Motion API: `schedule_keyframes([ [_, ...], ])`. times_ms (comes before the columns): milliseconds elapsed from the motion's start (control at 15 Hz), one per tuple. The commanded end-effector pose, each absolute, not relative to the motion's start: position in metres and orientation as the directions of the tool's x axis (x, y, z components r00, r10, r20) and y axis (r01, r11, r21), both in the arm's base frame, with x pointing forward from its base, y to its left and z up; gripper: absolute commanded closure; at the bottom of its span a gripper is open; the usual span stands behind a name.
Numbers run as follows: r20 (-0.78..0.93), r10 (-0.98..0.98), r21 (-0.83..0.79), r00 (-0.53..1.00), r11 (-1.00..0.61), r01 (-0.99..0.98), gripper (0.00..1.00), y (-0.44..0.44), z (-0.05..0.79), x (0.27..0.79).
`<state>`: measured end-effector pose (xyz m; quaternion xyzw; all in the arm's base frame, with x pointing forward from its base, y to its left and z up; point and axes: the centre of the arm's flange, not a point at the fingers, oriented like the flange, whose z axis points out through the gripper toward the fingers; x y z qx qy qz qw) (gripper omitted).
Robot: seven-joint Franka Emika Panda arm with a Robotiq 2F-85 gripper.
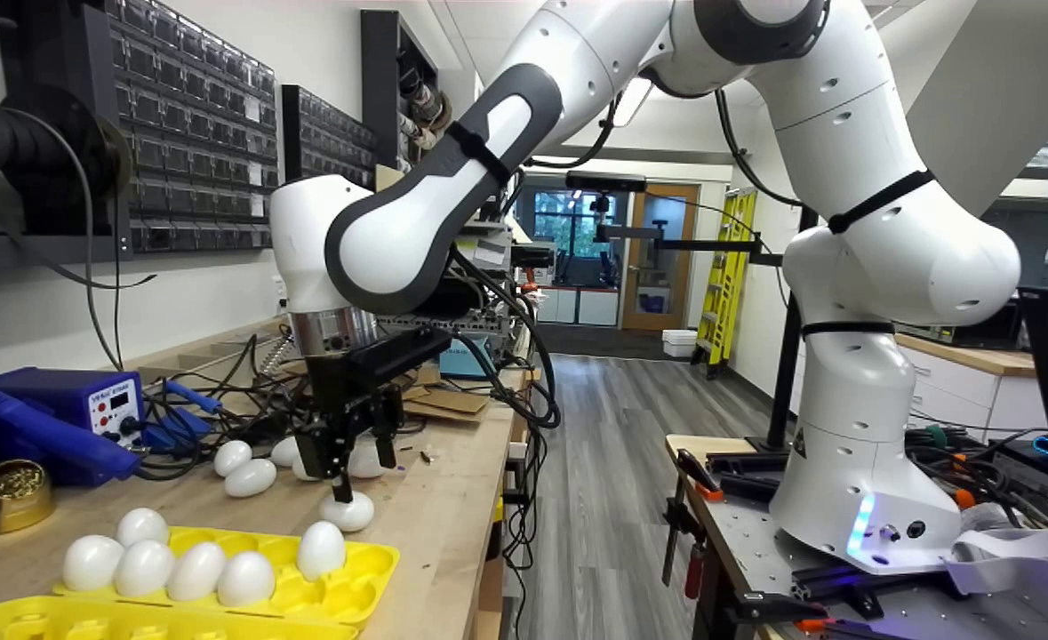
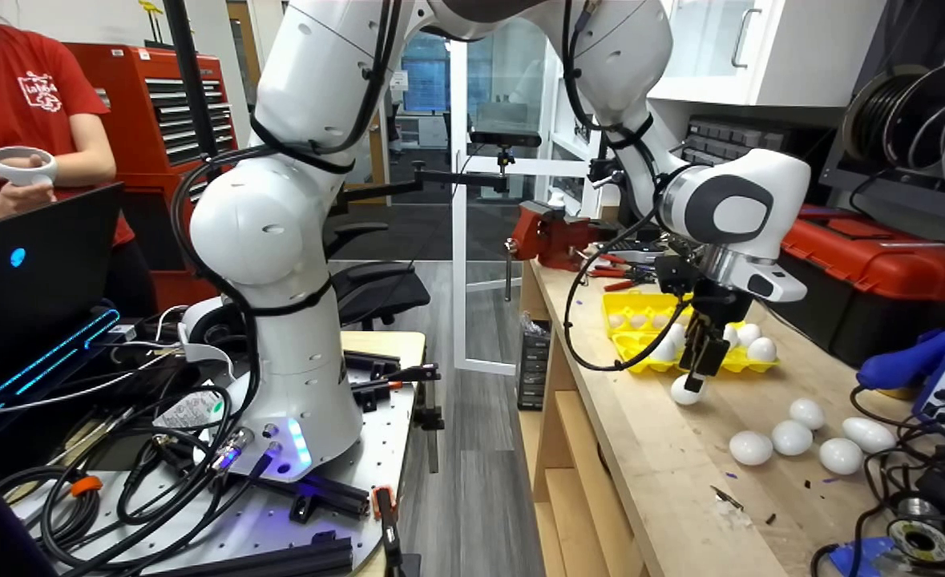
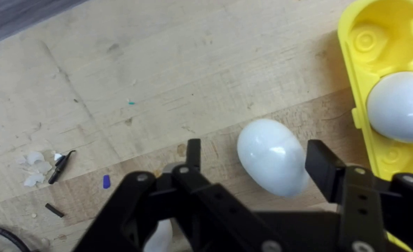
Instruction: Take an egg from the tray and place it on the counter
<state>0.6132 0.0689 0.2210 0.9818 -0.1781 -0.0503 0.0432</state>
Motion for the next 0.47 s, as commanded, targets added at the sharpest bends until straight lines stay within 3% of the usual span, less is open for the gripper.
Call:
schedule_keyframes([
  [0, -0.072, -0.372, 0.110, 0.925, -0.925, -0.363, 0.00, 0.067, 0.236, 0.612],
  [400, -0.068, -0.354, 0.095, 0.933, -0.933, -0.348, 0.00, 0.069, 0.230, 0.617],
])
